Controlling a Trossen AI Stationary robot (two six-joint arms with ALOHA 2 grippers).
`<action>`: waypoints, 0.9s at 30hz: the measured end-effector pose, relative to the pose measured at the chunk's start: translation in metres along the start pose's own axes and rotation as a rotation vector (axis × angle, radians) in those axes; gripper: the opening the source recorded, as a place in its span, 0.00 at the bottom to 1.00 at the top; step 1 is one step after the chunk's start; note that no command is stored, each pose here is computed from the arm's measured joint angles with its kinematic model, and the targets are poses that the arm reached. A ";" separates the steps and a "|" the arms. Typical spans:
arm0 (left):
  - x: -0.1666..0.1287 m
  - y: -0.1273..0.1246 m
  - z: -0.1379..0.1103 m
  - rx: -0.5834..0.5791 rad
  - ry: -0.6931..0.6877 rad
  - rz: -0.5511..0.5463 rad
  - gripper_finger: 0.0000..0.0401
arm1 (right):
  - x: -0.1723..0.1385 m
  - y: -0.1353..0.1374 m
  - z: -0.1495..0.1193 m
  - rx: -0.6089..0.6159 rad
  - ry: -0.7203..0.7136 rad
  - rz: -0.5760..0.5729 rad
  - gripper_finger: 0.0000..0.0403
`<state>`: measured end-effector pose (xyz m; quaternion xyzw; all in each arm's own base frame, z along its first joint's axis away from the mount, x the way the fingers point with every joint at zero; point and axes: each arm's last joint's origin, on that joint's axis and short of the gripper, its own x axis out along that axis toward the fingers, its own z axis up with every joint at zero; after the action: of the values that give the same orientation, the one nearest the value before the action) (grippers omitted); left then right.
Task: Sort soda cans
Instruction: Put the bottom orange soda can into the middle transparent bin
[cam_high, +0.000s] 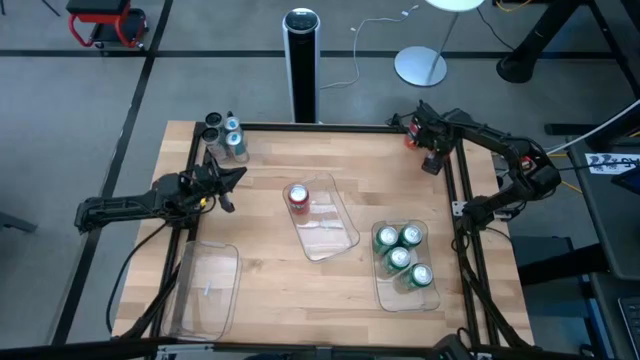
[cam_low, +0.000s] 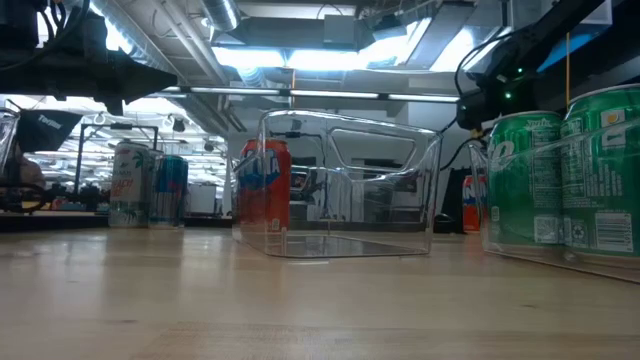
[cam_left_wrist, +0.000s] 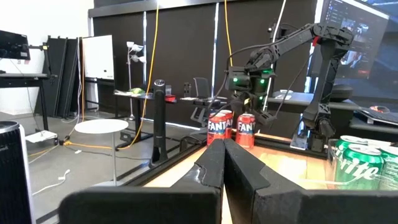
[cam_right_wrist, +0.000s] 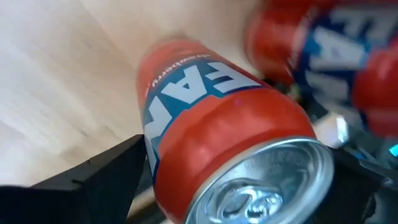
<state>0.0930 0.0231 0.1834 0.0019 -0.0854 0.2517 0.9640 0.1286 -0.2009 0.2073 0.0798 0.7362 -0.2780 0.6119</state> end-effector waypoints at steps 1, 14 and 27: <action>0.000 0.000 0.000 0.000 0.000 0.000 0.00 | 0.000 0.000 0.001 -0.001 -0.018 0.017 0.95; 0.000 0.000 0.000 0.004 0.000 0.000 0.00 | -0.009 0.022 0.018 -0.140 -0.147 0.070 0.95; 0.000 0.000 0.000 0.006 0.001 0.000 0.00 | 0.020 0.033 0.029 -0.208 -0.073 0.121 0.94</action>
<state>0.0930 0.0231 0.1833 0.0045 -0.0842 0.2521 0.9640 0.1638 -0.1921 0.1753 0.0501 0.7320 -0.1656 0.6589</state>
